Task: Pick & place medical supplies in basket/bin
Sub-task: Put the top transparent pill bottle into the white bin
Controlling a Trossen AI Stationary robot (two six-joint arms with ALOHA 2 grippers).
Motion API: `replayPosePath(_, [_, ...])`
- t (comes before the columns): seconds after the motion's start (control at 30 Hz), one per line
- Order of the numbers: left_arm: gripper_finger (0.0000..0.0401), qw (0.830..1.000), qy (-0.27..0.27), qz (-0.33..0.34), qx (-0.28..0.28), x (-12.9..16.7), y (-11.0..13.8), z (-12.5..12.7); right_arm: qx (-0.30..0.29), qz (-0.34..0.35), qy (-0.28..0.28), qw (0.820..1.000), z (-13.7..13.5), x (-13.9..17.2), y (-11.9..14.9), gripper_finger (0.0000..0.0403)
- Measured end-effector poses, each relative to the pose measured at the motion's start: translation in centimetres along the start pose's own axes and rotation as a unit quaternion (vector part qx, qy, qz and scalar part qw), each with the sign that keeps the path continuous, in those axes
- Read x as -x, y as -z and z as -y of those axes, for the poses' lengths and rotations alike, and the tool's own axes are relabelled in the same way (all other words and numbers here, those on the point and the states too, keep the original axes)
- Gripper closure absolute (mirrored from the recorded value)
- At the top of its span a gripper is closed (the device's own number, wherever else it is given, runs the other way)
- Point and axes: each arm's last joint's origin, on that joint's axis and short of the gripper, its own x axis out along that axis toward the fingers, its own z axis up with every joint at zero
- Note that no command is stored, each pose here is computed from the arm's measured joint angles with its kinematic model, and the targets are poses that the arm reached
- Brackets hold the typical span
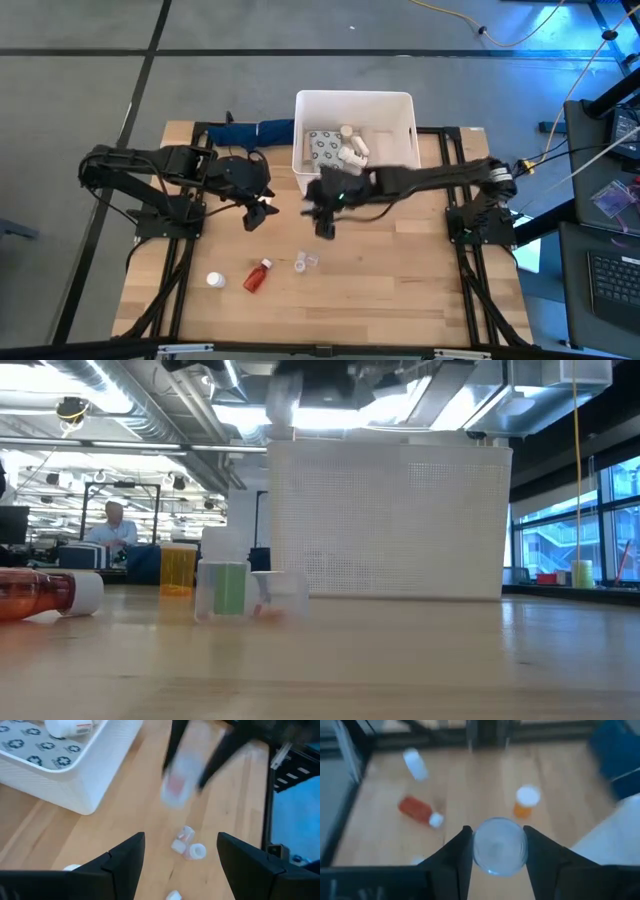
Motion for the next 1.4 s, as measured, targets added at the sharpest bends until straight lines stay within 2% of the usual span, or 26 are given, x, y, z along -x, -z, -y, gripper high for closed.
replayPosePath(0.1, [0.0161,1.000,0.003,0.003,0.003,0.3,0.0,0.0,-0.008,0.030,0.017,0.999,0.8,3.9,-3.1,0.0263])
replayPosePath(0.23, [0.0161,1.000,0.006,0.008,0.003,0.7,0.1,-0.1,-0.027,0.031,0.062,0.997,3.1,8.6,-5.4,0.0263])
replayPosePath(0.33, [0.0161,1.000,0.007,0.010,0.003,0.8,0.1,-0.1,-0.066,0.011,0.088,0.994,5.1,11.1,-6.1,0.0263])
replayPosePath(0.43, [0.0161,1.000,0.007,0.010,-0.004,0.8,0.1,-0.1,-0.088,-0.031,0.119,0.988,7.5,11.8,-5.4,0.0263])
replayPosePath(0.53, [0.0161,1.000,0.006,0.010,-0.023,0.7,0.1,-0.1,-0.134,-0.100,0.158,0.973,10.4,12.1,-3.9,0.0263])
replayPosePath(0.63, [0.0161,0.999,0.006,0.010,-0.033,0.7,0.1,-0.1,-0.190,-0.164,0.194,0.948,13.6,12.0,-2.0,0.0263])
replayPosePath(0.8, [0.0161,0.999,0.006,0.010,-0.050,0.7,0.1,-0.1,-0.290,-0.245,0.146,0.914,18.5,9.8,2.3,0.0253])
replayPosePath(0.93, [0.0161,0.999,0.006,0.010,-0.050,0.7,0.1,-0.1,-0.340,-0.276,0.126,0.890,21.2,7.2,6.6,0.0255])
replayPosePath(1.17, [0.0161,0.999,0.005,0.010,-0.050,0.7,0.1,-0.1,-0.411,-0.283,0.094,0.862,23.1,4.1,12.4,0.0254])
replayPosePath(1.4, [0.0161,0.999,0.004,0.010,-0.050,0.7,0.1,-0.1,-0.421,-0.311,0.093,0.847,22.8,2.8,15.8,0.0251])
